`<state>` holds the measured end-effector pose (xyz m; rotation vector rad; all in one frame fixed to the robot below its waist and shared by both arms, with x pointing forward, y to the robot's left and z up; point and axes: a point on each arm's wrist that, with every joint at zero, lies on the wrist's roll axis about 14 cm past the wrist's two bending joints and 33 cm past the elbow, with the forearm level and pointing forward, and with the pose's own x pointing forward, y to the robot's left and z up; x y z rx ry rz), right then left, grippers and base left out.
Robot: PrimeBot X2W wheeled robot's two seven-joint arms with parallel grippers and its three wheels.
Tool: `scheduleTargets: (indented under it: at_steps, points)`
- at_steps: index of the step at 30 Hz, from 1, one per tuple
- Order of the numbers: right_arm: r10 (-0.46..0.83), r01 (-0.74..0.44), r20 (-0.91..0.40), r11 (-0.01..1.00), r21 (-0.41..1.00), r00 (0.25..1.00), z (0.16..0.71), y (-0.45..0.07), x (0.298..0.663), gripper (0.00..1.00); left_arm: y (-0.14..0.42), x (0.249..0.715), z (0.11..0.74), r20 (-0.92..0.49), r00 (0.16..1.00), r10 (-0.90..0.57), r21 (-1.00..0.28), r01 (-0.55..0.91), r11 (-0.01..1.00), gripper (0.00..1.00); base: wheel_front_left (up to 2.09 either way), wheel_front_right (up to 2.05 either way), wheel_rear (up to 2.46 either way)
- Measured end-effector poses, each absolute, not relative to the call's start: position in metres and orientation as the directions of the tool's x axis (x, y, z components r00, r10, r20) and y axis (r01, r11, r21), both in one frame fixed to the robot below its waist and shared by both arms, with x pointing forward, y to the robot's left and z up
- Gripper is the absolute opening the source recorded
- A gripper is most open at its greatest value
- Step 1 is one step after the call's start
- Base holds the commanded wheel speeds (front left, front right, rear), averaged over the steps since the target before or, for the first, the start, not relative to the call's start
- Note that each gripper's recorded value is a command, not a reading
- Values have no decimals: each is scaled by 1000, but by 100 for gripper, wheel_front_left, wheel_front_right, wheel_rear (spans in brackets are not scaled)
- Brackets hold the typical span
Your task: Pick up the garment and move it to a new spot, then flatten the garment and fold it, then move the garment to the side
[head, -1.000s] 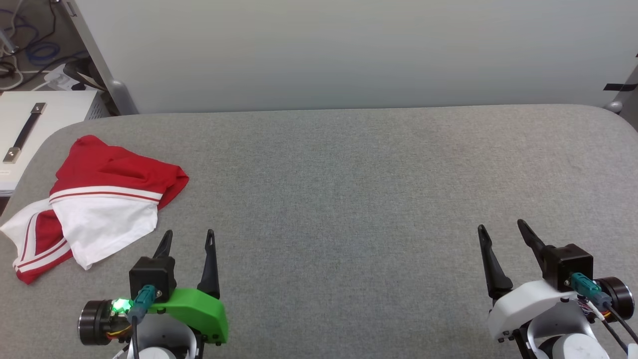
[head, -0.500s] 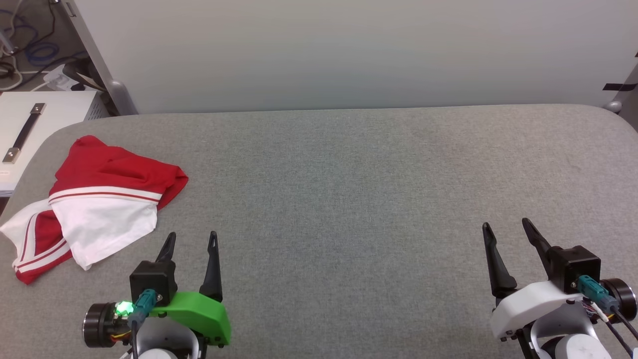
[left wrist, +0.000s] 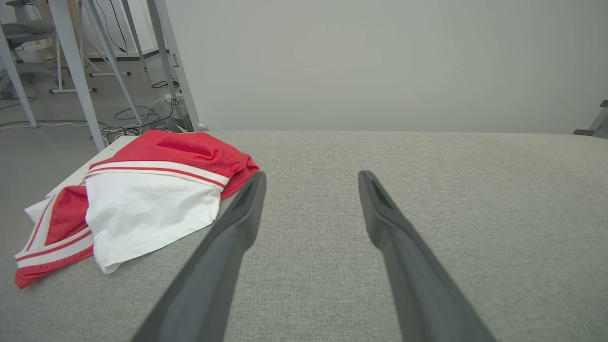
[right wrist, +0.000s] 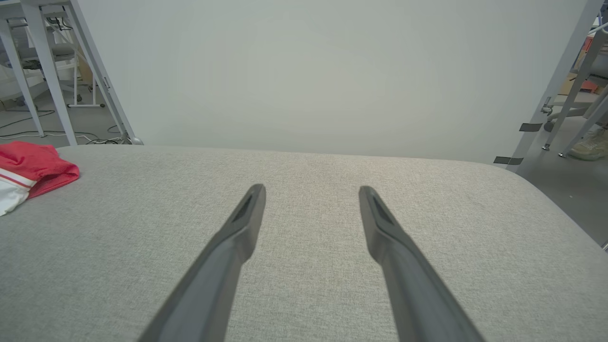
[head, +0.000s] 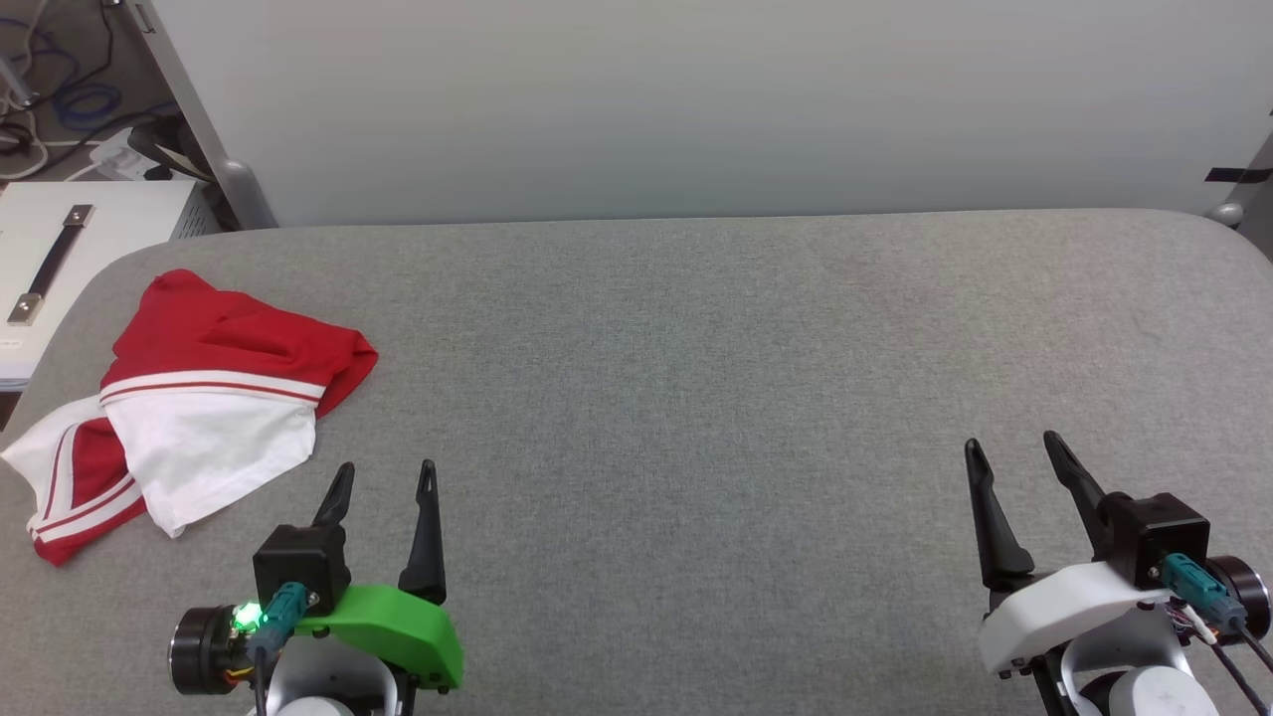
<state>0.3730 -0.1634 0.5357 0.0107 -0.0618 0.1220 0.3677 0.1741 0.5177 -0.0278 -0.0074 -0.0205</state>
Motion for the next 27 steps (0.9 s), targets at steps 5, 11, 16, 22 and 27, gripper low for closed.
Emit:
scheduleTargets:
  at_steps: [5,11,16,22,27]
  points:
    - [120,-122,75,992,20,990,537,-164,373,100,174,368,518,16,1000,-20,-36,21,999,100,0,0,0]
    - [118,-121,84,992,34,990,538,-164,373,100,173,367,519,24,999,-22,-45,23,999,100,0,0,0]
    - [115,-119,89,992,40,989,538,-165,373,100,173,367,519,31,999,-22,-52,24,998,100,0,0,0]
    - [112,-117,98,992,47,989,538,-165,373,100,172,367,519,39,999,-24,-57,26,998,100,0,0,0]
    - [111,-117,106,992,54,988,538,-166,373,100,172,367,519,43,999,-24,-62,27,998,100,0,0,0]
